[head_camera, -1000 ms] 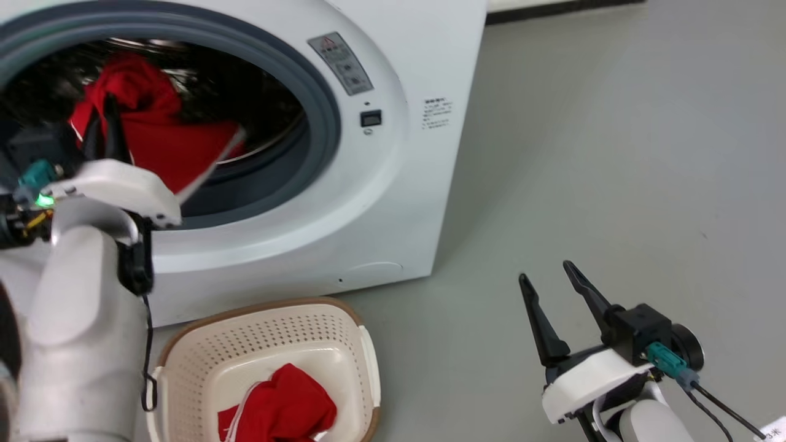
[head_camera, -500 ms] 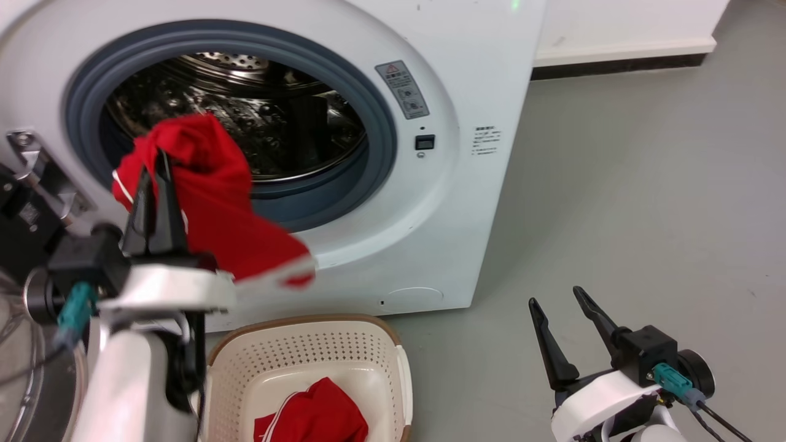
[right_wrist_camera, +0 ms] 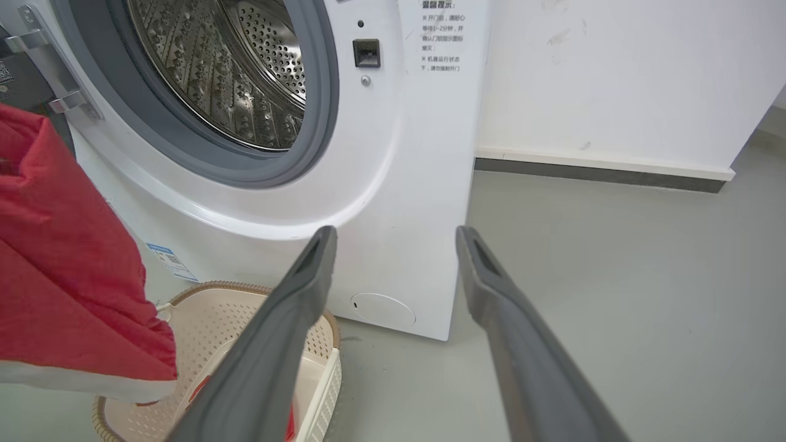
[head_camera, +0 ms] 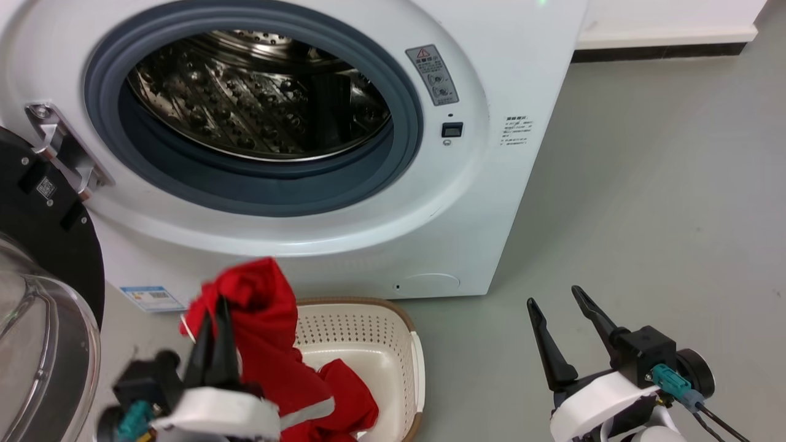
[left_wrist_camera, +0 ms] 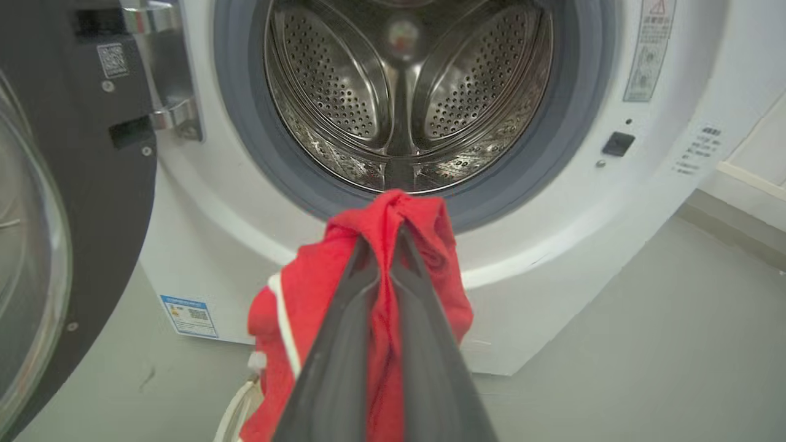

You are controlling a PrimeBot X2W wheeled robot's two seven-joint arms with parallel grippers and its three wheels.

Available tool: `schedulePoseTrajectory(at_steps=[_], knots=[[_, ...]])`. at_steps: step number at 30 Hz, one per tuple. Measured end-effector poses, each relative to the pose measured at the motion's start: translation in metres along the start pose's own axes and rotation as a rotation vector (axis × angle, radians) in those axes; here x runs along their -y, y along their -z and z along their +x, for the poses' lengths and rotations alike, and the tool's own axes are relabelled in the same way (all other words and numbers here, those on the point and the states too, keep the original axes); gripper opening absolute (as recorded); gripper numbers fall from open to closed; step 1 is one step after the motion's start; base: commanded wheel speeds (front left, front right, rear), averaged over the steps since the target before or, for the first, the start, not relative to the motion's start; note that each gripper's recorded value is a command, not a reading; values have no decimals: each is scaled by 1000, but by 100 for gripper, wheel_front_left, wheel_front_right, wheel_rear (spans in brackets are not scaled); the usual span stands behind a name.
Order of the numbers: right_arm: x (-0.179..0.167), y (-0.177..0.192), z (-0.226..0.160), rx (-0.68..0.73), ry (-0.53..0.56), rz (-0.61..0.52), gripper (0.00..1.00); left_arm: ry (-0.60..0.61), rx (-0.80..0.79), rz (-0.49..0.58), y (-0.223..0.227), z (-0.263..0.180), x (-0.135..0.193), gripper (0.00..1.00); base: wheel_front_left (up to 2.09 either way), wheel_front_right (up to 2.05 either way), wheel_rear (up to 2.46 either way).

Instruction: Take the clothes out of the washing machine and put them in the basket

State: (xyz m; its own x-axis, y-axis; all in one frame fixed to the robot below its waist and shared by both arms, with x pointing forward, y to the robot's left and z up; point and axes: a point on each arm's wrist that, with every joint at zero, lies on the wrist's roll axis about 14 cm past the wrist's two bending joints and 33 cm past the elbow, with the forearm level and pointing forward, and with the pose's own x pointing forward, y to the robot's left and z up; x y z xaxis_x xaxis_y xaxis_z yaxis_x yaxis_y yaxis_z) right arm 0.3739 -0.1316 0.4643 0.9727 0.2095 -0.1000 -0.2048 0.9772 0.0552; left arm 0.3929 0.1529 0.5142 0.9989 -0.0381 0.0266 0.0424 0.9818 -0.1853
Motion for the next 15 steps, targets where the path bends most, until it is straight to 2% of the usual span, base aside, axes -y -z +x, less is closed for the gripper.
schedulePoseTrajectory(at_steps=[8,15], knots=[[-3,12,16,-39,-20,-5,100,-68,-281,-59,108,-19,-23,0,0,0,0],[-1,30,44,-77,-39,-9,100,-119,-467,-83,179,6,-41,0,0,0,0]])
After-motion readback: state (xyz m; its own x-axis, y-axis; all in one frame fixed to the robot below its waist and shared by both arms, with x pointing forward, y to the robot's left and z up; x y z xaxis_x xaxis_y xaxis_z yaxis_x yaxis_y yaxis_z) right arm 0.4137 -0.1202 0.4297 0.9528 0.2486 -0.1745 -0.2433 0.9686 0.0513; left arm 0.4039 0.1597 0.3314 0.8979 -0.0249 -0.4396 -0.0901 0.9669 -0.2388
